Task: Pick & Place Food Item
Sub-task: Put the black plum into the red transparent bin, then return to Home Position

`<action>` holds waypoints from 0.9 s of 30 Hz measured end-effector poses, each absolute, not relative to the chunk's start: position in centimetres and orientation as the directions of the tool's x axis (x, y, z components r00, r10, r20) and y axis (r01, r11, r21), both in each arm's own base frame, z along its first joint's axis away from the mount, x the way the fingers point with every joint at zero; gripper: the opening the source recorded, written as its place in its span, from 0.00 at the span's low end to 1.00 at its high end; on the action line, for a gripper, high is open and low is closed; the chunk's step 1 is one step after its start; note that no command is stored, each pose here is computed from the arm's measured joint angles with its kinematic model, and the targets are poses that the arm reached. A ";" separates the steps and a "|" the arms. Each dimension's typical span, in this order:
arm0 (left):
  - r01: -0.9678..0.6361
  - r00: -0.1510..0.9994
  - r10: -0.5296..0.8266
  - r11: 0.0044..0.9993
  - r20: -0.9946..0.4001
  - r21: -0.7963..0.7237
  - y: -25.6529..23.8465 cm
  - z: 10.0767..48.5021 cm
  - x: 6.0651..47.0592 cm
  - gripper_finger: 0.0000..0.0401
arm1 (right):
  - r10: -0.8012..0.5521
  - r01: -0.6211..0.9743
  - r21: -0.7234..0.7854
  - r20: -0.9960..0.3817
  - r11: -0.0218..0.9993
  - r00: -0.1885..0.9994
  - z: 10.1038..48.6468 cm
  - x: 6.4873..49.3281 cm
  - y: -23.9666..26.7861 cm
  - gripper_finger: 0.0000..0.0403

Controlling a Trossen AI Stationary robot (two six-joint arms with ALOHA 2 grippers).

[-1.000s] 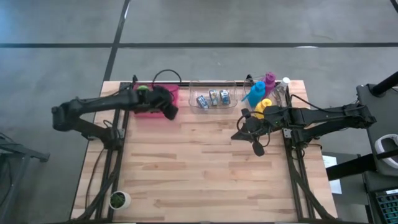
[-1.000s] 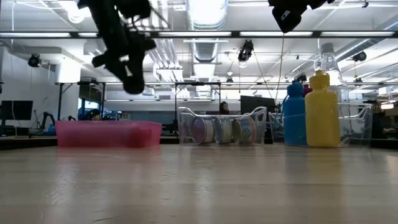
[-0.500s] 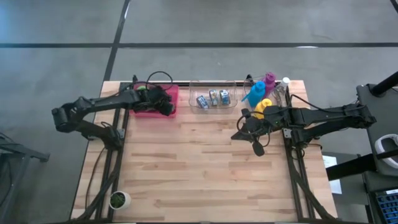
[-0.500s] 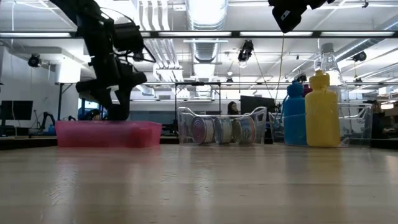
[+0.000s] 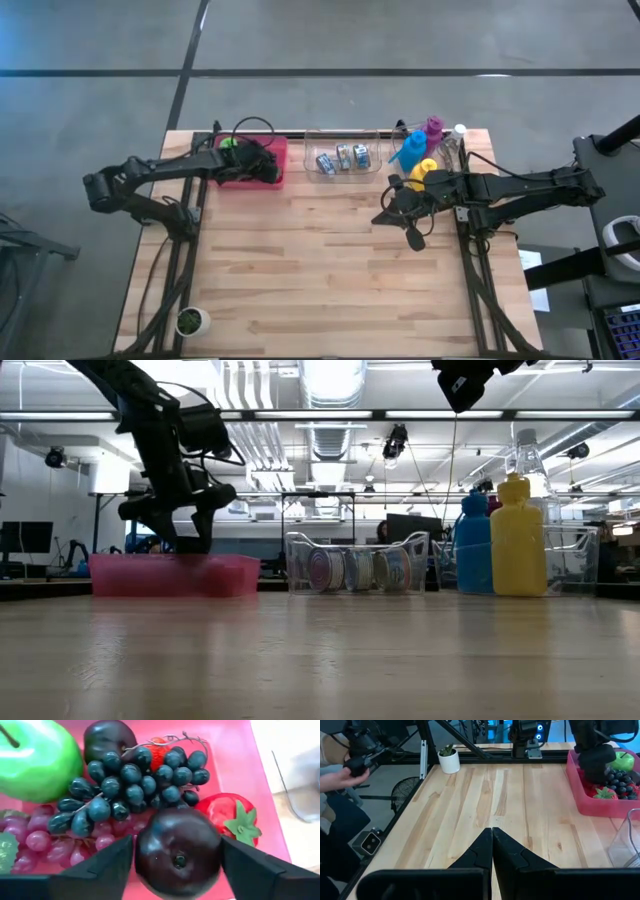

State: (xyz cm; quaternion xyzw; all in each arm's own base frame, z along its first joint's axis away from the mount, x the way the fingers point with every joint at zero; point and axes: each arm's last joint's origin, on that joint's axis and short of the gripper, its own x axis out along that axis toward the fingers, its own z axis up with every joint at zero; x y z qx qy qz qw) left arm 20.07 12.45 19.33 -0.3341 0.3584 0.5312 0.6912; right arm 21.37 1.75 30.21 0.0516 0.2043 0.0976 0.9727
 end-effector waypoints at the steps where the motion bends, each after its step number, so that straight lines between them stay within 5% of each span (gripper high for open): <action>1: -0.976 0.172 0.500 0.203 -0.849 -0.078 12.5 19.3 20.0 0.73 | 0.210 -0.168 0.140 -0.387 0.976 0.898 30.2 21.4 1.7 0.02; 7: -0.978 0.160 0.510 0.197 -0.845 -0.066 12.5 19.3 20.0 0.97 | 0.211 -0.168 0.140 -0.387 0.976 0.898 30.2 21.4 1.7 0.02; 11: -0.977 0.182 0.522 0.192 -0.833 -0.093 12.6 20.2 20.2 0.94 | 0.210 -0.168 0.140 -0.387 0.976 0.898 30.2 21.4 1.7 0.02; 19: -0.958 0.278 0.600 0.228 -0.750 -0.173 12.2 26.4 19.8 0.68 | 0.210 -0.168 0.140 -0.387 0.976 0.898 30.2 21.4 1.7 0.02; 27: -0.878 0.474 0.634 0.398 -0.611 -0.268 8.5 32.0 18.2 0.21 | 0.211 -0.168 0.140 -0.387 0.976 0.898 30.2 21.4 1.8 0.02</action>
